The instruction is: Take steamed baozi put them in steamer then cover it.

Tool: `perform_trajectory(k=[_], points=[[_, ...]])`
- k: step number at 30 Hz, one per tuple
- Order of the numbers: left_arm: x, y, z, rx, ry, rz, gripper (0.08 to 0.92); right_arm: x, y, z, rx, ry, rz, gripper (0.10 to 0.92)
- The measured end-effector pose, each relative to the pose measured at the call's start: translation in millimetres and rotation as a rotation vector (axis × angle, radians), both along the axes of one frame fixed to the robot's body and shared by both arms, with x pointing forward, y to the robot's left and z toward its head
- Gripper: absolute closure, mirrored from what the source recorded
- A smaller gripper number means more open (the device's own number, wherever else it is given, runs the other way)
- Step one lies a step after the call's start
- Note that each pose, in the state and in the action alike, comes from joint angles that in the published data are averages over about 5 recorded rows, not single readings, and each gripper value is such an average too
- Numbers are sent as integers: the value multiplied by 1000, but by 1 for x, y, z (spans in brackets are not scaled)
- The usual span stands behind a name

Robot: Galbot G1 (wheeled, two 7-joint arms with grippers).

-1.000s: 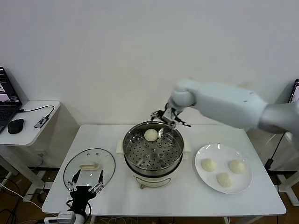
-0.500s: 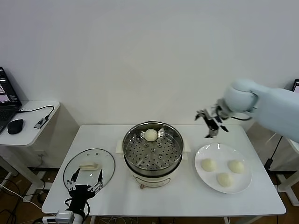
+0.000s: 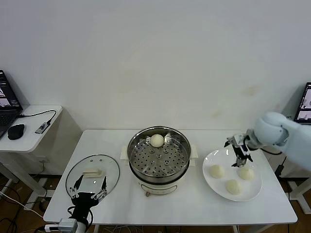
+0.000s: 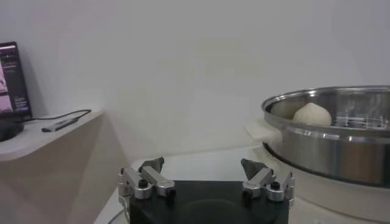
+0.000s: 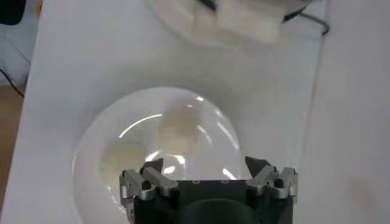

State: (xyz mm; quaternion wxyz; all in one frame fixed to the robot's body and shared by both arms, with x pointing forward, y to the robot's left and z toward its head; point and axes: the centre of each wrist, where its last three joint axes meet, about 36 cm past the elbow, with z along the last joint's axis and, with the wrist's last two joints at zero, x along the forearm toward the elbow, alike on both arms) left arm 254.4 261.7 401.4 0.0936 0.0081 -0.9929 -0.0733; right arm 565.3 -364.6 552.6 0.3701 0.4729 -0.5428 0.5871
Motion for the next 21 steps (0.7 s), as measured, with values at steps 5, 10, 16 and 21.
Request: perform_trajectory(k=[5,10,16,21], points=[[0,2,0,5,1,6,177,6,-1,-30,-1,22,-23,200],[0,4,1,9,-2,11,177,14,5,-54,6,32,-30,200],[1,5,2,13,-4,14,177,24,15,-74,16,38,-36,200],[2,7,0,16,-2,16,177,28,24,-89,20,48,-42,204]])
